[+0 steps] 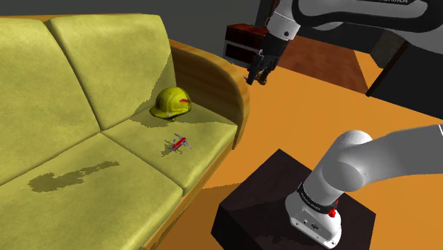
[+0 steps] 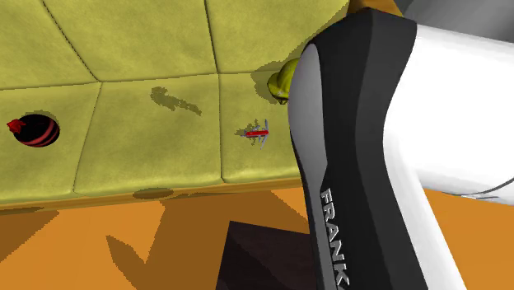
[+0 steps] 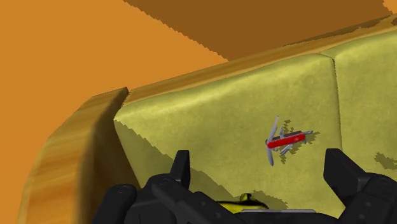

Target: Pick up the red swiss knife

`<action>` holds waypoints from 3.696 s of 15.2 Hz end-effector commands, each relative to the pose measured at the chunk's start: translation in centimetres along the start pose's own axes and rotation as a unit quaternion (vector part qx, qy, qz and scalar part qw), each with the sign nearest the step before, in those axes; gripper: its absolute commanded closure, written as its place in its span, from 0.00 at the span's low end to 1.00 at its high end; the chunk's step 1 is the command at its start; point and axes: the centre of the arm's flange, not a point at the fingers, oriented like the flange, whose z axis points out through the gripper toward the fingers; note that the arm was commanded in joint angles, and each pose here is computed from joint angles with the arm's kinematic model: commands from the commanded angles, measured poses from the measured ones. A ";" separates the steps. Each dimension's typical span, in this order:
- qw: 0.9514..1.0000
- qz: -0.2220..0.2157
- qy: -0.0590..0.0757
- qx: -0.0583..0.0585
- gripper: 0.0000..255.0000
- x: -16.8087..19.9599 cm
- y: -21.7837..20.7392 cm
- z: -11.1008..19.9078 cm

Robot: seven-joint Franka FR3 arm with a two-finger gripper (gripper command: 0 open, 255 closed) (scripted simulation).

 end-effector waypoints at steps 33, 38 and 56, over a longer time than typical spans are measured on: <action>0.993 -0.088 -0.070 -0.042 0.00 15.9 -12.8 38.9; 0.993 -0.088 -0.070 -0.042 0.00 15.5 -12.6 41.5; 0.993 -0.088 -0.070 -0.042 1.00 15.9 -12.9 38.7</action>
